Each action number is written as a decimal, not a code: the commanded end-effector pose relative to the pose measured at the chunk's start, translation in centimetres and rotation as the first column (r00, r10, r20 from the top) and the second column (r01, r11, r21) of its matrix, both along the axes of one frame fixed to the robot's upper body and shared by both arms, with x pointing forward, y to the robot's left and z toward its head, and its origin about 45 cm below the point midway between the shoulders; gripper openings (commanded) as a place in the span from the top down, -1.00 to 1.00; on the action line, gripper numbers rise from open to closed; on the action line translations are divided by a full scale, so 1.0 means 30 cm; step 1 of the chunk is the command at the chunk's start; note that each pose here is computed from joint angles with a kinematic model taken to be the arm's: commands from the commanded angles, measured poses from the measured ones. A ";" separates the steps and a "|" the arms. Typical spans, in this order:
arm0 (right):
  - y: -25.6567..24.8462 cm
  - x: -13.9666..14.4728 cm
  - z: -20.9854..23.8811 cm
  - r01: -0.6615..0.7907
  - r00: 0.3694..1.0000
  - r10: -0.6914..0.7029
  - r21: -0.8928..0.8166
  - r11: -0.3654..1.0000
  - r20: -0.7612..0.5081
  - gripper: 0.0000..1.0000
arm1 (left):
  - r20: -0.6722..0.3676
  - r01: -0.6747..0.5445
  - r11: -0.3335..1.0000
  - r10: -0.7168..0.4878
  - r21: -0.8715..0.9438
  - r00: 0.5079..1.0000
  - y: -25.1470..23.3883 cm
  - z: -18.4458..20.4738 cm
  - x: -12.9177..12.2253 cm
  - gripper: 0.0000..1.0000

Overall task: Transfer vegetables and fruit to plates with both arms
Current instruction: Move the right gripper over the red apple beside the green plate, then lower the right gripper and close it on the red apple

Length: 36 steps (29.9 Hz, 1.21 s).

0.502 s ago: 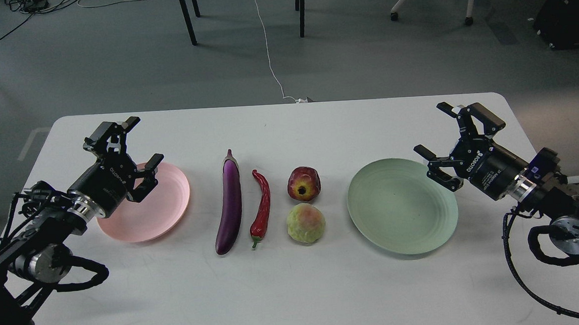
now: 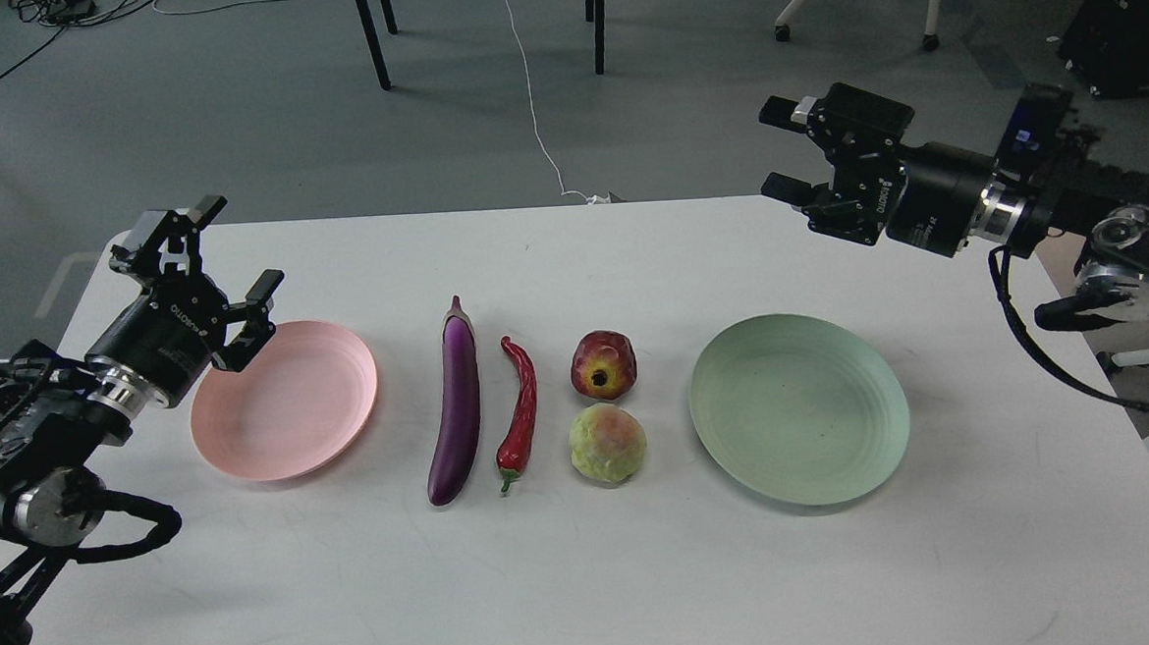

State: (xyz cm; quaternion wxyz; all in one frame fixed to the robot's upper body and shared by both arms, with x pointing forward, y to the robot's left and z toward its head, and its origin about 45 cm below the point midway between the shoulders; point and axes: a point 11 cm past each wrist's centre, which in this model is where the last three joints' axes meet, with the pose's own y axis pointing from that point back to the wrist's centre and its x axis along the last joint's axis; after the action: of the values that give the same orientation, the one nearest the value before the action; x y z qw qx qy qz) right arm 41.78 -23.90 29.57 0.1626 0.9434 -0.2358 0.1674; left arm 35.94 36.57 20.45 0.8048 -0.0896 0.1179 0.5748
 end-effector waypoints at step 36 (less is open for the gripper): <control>0.499 0.025 -0.380 -0.325 0.826 0.561 -0.769 0.551 0.054 -0.99 | 0.162 0.088 0.990 -0.070 -0.106 0.984 0.000 0.154 -0.005 -0.98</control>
State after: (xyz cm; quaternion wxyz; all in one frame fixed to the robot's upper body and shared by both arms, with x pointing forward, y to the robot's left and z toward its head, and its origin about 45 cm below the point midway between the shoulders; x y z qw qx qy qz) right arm 42.60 -8.62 18.82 0.4380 0.7873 0.0830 0.4258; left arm 35.81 36.76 24.93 0.8265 -0.1737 0.0901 0.5279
